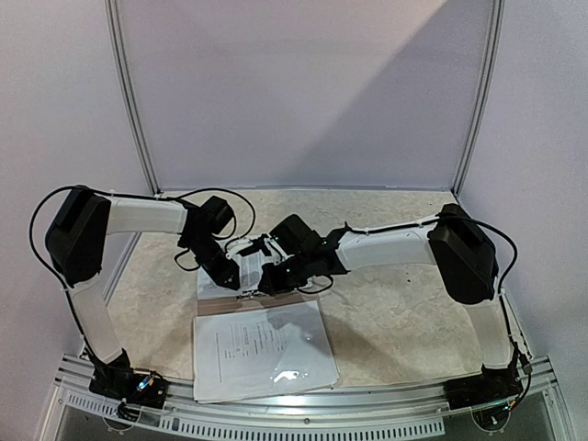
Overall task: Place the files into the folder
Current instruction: Clamp the file with the spring clip on the folder.
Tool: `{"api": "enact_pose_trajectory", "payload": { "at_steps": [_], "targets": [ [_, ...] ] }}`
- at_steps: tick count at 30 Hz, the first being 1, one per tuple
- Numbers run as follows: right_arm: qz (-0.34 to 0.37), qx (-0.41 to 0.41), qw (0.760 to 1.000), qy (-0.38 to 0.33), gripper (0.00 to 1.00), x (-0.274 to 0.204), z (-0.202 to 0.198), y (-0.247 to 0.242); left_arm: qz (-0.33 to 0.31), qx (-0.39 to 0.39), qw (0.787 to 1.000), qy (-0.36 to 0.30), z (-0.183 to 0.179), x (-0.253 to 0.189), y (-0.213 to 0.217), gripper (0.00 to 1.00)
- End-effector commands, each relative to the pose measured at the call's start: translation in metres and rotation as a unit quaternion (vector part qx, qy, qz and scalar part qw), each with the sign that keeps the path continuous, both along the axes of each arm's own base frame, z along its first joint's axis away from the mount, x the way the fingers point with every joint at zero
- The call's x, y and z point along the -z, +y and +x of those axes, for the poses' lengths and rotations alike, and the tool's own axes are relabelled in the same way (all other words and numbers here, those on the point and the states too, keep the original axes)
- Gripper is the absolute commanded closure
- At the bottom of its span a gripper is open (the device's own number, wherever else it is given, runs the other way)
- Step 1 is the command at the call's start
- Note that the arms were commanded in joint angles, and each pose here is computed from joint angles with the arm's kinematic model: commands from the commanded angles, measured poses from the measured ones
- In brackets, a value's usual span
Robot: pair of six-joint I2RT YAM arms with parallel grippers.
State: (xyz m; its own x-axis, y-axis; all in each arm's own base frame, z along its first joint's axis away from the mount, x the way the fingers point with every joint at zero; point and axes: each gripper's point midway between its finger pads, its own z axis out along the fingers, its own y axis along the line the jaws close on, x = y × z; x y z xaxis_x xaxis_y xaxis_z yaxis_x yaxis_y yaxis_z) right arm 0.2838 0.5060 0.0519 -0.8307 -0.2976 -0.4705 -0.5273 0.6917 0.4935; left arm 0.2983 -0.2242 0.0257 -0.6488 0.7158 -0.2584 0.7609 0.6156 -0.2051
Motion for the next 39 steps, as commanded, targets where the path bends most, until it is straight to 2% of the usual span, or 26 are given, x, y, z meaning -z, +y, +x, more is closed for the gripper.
{"api": "enact_pose_trajectory", "payload": {
  "at_steps": [1,3,9,16,21,27,32,39],
  "targets": [
    [-0.042,0.020,0.999,0.006,0.93,0.026,0.005,-0.025,0.009,0.014,1.000,0.011,-0.005,0.009,-0.002,0.84],
    [-0.039,0.023,0.999,0.013,0.94,0.029,0.006,-0.027,-0.006,0.026,1.000,0.013,-0.008,0.003,-0.007,0.82],
    [0.007,0.040,0.998,0.053,0.94,0.037,0.008,-0.034,-0.073,0.085,0.994,0.003,-0.020,-0.027,-0.031,0.62],
    [0.059,0.040,0.994,0.089,0.95,0.041,0.007,-0.029,-0.075,0.161,0.983,-0.045,-0.018,-0.025,-0.056,0.49],
    [0.087,0.052,0.989,0.112,0.96,0.047,0.007,-0.032,-0.062,0.216,0.969,-0.108,-0.003,-0.039,-0.068,0.48],
    [0.112,0.071,0.982,0.132,0.97,0.051,0.008,-0.036,-0.031,0.289,0.948,-0.132,-0.008,-0.018,-0.066,0.53],
    [0.121,0.077,0.979,0.146,0.97,0.055,0.008,-0.036,0.010,0.290,0.950,-0.116,-0.008,-0.001,-0.069,0.58],
    [0.127,0.089,0.975,0.156,0.98,0.060,0.005,-0.044,0.019,0.270,0.960,-0.070,-0.017,0.005,-0.075,0.66]
  ]
}}
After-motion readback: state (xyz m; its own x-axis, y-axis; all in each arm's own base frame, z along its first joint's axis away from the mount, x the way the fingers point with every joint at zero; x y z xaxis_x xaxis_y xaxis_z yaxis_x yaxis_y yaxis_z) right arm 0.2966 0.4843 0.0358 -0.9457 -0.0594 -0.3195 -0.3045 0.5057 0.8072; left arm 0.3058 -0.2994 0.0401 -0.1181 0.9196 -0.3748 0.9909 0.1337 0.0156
